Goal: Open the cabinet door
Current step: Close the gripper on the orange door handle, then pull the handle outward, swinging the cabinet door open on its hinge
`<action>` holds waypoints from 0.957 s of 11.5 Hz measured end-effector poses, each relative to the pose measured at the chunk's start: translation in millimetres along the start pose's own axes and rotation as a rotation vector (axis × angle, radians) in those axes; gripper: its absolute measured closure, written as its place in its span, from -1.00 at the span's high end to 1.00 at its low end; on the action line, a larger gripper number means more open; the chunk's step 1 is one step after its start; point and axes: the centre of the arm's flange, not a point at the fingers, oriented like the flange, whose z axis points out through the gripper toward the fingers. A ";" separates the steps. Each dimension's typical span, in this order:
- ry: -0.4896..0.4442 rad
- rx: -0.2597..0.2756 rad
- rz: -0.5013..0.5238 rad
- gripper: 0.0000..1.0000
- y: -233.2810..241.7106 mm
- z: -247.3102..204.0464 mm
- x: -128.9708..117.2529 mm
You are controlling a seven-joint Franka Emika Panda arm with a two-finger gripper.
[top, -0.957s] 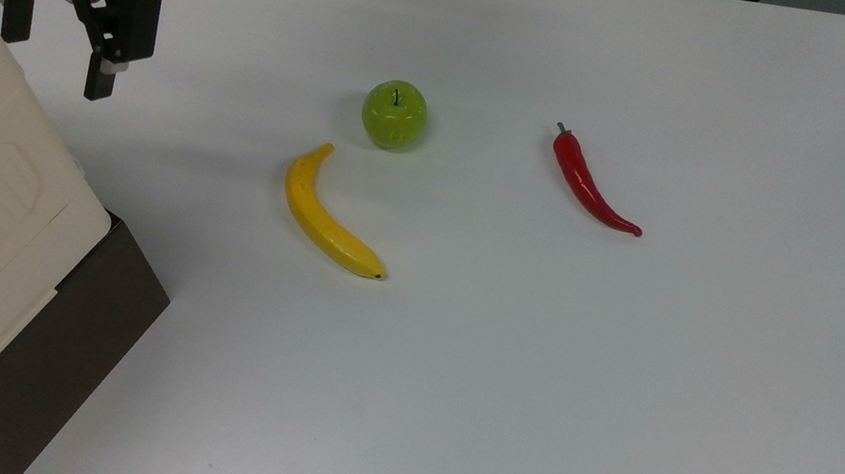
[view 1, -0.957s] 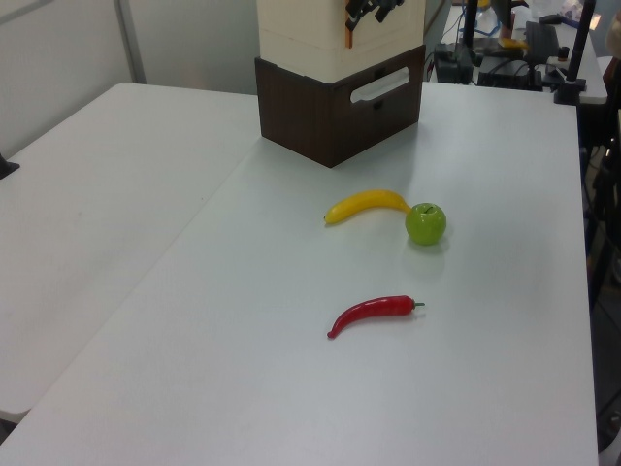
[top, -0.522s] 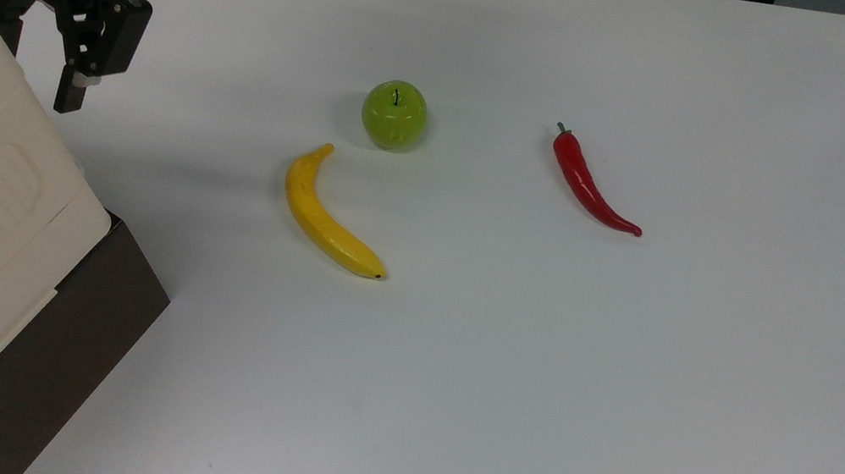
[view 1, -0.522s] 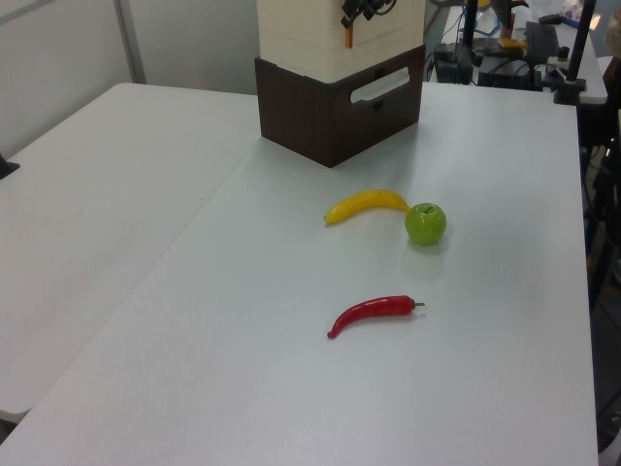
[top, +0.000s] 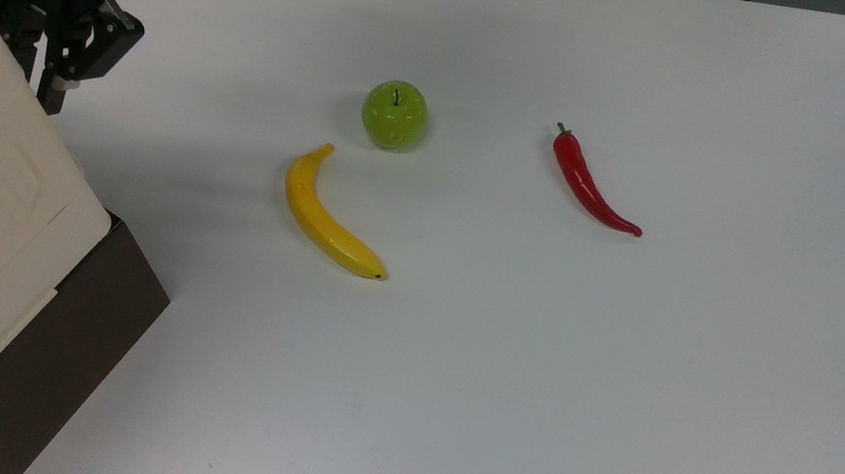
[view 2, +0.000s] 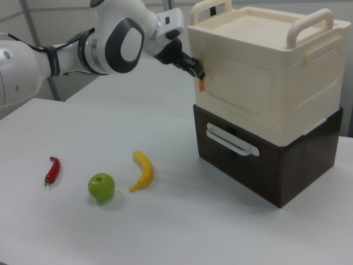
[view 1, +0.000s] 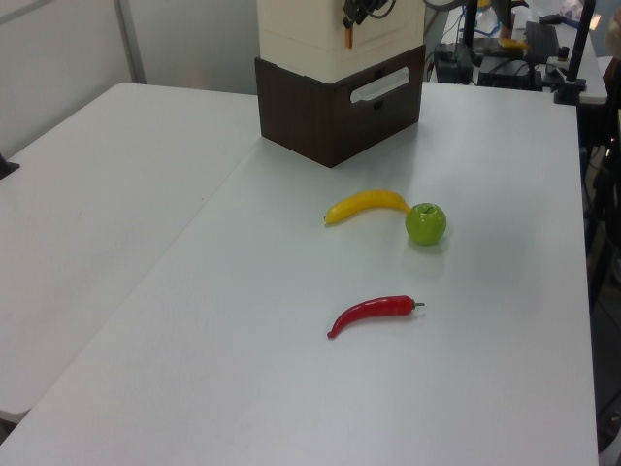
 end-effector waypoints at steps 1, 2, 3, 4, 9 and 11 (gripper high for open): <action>0.000 0.000 0.000 -0.44 0.0 0.0 0.0; 0.000 0.000 0.000 -0.51 0.0 -0.1 0.0; 0.000 0.001 0.000 -0.71 -1.1 -0.3 0.0; 0.000 0.001 0.000 -0.71 -1.0 -0.3 0.0; -0.007 0.000 0.000 -0.71 -1.4 -1.1 -0.6; -0.045 -0.009 -0.002 -0.71 -3.0 -6.2 -2.4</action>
